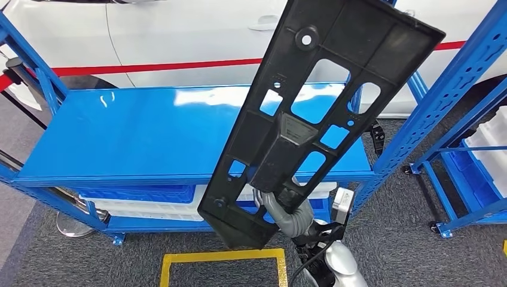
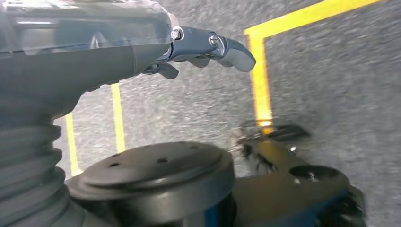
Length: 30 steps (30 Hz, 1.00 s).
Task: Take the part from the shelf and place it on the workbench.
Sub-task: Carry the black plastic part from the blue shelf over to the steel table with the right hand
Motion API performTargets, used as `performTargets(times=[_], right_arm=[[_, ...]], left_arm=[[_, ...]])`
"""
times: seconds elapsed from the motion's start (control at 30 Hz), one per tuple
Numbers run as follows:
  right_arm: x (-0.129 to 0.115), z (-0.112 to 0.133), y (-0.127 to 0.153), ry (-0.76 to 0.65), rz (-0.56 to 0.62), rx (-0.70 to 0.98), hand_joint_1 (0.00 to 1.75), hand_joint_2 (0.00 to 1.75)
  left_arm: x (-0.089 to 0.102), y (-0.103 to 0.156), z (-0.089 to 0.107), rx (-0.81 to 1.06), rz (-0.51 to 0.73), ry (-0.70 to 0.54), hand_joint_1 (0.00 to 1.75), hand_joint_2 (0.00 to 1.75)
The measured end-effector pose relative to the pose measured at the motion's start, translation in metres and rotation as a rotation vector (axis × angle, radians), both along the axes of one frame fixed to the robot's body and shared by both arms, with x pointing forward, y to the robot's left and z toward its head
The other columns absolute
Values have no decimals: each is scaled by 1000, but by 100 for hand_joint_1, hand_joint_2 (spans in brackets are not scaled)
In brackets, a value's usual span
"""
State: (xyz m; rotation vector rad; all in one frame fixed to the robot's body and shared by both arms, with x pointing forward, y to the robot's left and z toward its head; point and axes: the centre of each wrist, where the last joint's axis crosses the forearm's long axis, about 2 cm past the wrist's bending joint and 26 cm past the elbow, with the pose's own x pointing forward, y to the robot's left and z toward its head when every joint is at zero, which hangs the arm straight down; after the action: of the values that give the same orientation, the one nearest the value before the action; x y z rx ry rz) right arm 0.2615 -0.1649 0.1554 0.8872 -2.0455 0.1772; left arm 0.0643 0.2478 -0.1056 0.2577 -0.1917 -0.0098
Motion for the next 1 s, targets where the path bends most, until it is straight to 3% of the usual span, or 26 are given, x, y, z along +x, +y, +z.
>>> performTargets(times=[1.0], right_arm=[[-3, -4, -10, 18, -33, 20, 175, 175]], left_arm=[[1, 2, 0, 6, -15, -1, 0, 175]])
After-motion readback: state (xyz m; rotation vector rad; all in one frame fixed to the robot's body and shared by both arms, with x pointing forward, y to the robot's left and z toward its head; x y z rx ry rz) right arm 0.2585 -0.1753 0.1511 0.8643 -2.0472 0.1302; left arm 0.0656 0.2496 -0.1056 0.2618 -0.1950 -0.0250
